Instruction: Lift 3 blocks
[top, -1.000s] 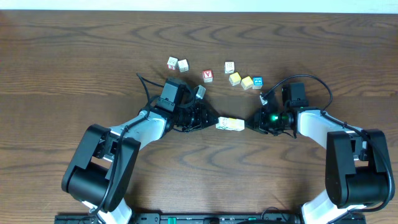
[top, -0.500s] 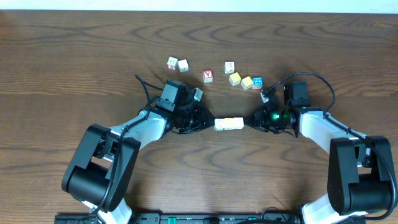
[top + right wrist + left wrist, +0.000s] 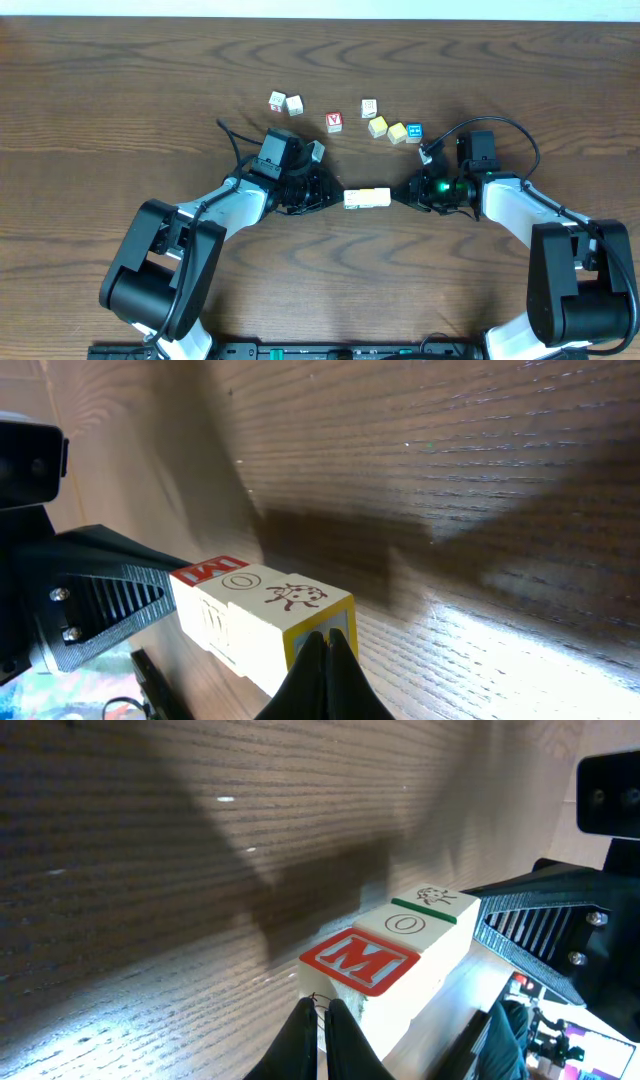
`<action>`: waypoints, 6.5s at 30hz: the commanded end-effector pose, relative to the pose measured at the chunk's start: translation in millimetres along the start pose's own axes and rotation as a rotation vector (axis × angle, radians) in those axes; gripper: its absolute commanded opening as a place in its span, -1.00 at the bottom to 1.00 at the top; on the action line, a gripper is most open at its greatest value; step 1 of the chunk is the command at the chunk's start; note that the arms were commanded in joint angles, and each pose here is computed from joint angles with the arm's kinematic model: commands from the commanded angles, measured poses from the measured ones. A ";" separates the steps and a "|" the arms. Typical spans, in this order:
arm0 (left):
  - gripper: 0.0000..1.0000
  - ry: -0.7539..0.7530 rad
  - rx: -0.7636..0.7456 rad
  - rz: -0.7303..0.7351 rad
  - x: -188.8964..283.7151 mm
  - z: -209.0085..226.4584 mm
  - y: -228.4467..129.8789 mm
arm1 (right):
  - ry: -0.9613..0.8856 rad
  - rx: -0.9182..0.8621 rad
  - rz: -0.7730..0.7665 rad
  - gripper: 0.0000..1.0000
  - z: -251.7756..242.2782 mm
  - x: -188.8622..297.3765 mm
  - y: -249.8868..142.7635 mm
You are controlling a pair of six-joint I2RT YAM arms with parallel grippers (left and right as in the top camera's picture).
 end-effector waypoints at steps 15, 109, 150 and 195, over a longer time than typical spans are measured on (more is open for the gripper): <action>-0.86 -0.094 -0.050 0.065 1.6 -30.2 -14.0 | 0.230 0.043 0.070 -0.98 51.8 -2.4 -11.4; -0.86 -0.197 -0.108 0.041 26.7 -69.8 -18.3 | 0.242 0.083 0.054 -0.98 74.5 0.5 -7.6; -0.85 -0.191 -0.107 0.034 26.4 -69.0 -17.3 | 0.290 0.112 0.026 -0.98 92.0 12.4 -3.0; -0.86 -0.168 -0.075 0.013 25.6 -65.1 -13.9 | 0.304 0.135 0.017 -0.98 106.4 17.9 -4.3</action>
Point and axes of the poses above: each gripper's point midway between its finger pads, its own x axis back along the fingers, its own z axis along the line the jaws close on, y = z × x, the point moved 2 cm from there along x, back along the fingers, and after that the axes turned 11 degrees about x, right-handed, at the moved point
